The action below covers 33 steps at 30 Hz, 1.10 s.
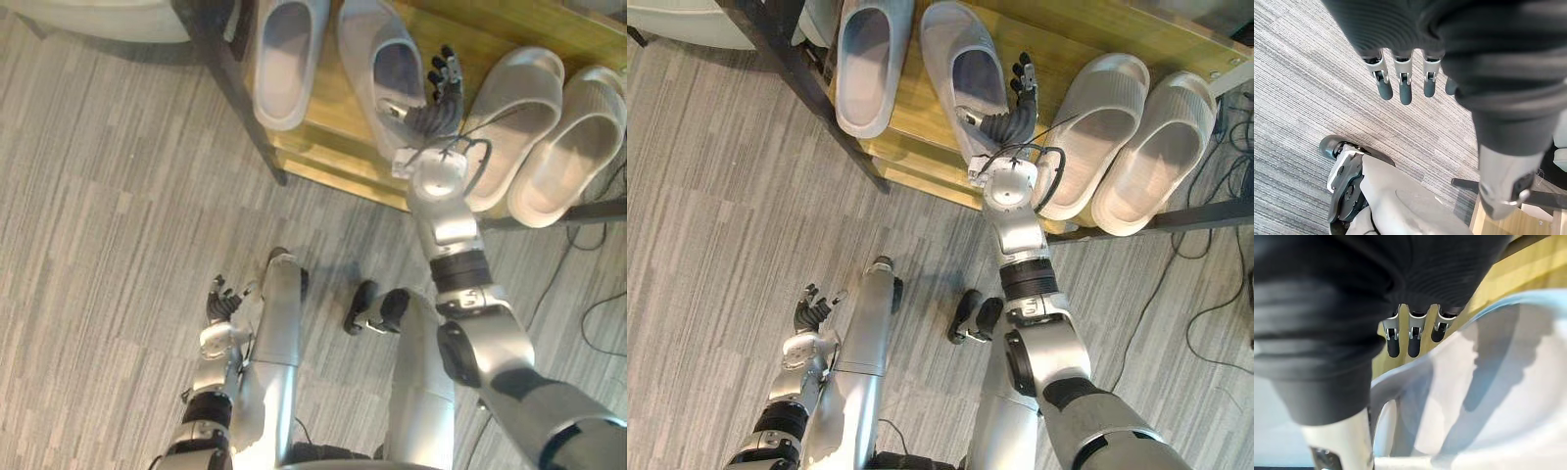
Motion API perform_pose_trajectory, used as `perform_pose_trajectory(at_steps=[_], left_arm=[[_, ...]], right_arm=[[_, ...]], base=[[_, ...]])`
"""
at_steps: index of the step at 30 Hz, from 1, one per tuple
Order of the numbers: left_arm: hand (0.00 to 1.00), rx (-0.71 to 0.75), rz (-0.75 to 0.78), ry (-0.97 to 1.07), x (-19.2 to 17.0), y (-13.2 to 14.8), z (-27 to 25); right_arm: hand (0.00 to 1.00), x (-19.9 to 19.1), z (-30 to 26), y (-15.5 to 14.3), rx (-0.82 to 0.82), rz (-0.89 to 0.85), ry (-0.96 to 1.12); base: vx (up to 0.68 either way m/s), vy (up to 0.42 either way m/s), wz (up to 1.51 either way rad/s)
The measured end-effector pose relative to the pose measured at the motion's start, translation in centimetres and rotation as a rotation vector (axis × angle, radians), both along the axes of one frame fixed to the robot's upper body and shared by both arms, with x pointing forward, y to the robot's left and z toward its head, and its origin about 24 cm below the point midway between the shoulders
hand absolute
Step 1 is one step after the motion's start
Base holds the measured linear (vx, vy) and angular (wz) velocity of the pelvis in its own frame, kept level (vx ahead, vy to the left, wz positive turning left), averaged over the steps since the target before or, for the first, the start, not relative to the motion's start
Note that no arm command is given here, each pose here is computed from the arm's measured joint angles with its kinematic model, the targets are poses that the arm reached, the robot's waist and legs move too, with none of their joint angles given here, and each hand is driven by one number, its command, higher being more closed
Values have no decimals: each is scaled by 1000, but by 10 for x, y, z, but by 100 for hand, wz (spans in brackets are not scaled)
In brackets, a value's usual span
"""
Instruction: Organize the slippers on the shoe rack
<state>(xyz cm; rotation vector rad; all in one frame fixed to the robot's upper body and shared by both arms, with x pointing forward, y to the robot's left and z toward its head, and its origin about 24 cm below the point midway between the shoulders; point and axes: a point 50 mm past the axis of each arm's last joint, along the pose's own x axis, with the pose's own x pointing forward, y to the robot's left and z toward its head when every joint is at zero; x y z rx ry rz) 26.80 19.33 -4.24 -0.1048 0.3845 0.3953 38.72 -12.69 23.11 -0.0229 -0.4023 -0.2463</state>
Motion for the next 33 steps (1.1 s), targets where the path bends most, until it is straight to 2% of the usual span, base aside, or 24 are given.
perform_pose_trajectory(at_steps=[7,17,23,33], left_arm=[[0,0,18,32,-4,2,-5],[0,5,39,48,-5,2,-6],[0,3,39,50,-5,1,-7],[0,-6,51,46,-6,1,-7]], right_arm=[[0,-2,-14,26,158,143,41],[0,-7,-18,57,298,296,62],[0,-7,-14,57,355,314,54],[0,-4,-11,44,330,284,41]], base=[[-1,12,-3],[3,6,0],[5,28,0],[23,26,0]])
